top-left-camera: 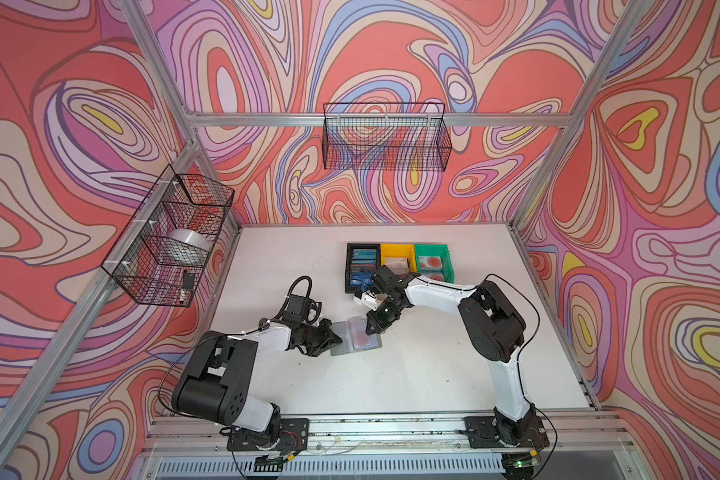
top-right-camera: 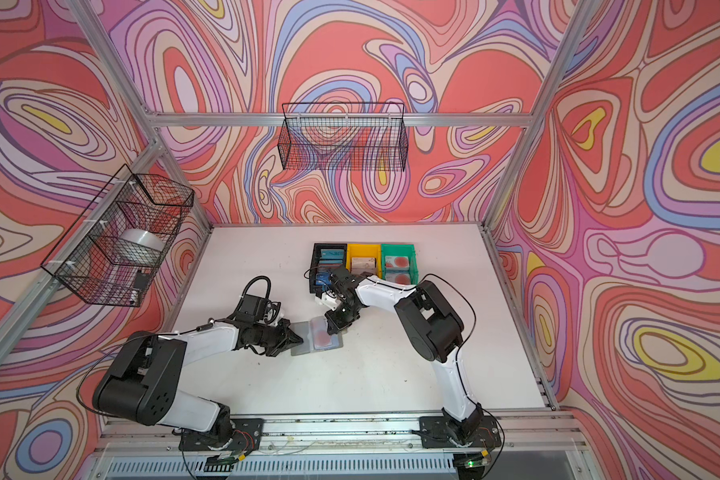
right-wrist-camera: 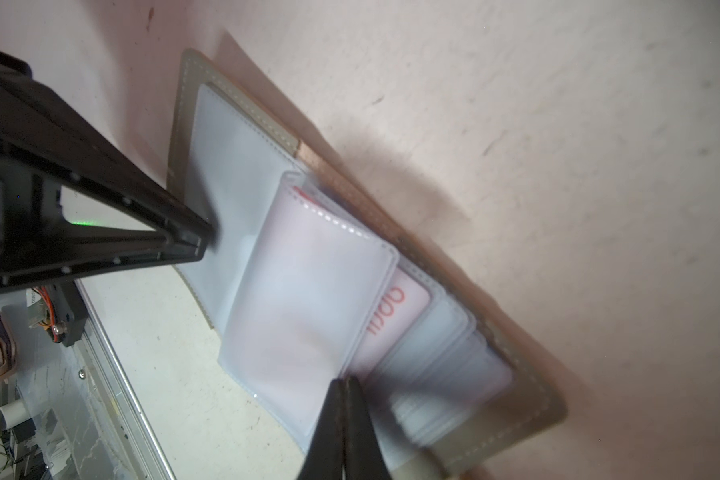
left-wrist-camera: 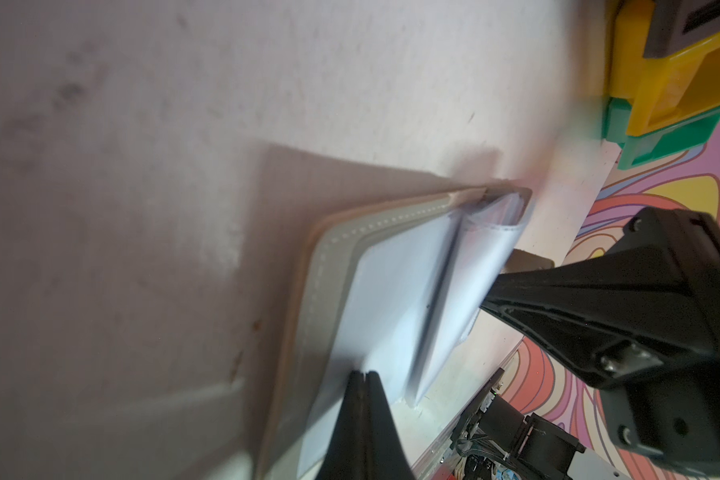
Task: Take the credit cards out of the card holder
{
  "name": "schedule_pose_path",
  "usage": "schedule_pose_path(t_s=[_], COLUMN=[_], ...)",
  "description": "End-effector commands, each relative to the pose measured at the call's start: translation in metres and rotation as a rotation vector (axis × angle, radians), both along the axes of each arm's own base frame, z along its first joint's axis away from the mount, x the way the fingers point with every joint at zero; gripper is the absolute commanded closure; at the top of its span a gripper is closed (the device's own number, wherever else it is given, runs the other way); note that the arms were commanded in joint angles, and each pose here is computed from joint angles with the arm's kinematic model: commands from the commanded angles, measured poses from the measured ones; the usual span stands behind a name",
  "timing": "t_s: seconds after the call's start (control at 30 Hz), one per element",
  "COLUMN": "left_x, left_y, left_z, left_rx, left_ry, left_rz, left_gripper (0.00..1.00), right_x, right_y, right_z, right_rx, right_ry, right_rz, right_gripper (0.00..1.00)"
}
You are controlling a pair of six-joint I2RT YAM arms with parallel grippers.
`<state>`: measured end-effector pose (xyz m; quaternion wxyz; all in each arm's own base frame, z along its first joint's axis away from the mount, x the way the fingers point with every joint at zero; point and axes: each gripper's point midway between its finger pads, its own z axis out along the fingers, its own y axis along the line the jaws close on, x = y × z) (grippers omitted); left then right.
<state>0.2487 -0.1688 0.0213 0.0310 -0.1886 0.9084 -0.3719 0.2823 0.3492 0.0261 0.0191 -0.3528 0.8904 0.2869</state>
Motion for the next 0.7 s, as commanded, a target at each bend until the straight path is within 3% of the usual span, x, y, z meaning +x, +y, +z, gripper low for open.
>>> schedule_pose_path(t_s=[0.0,0.37,0.67], left_x=[0.0,-0.002,-0.011], left_y=[0.0,0.001,0.022], left_z=[-0.004,-0.002,0.027], left_rx=[0.008,0.012,0.125], left_ry=[0.0,-0.003,-0.019], left_rz=[-0.009,-0.013,-0.025], left_gripper=[1.0,1.0,0.99], right_x=[-0.003,-0.006,-0.011], right_y=[0.007,0.023,0.016], right_z=[-0.019,-0.005,-0.012], right_rx=[-0.021,0.006,-0.022], right_ry=[0.011,-0.003,0.008], right_rz=[0.01,0.036,0.034], right_gripper=[0.95,0.95,0.94])
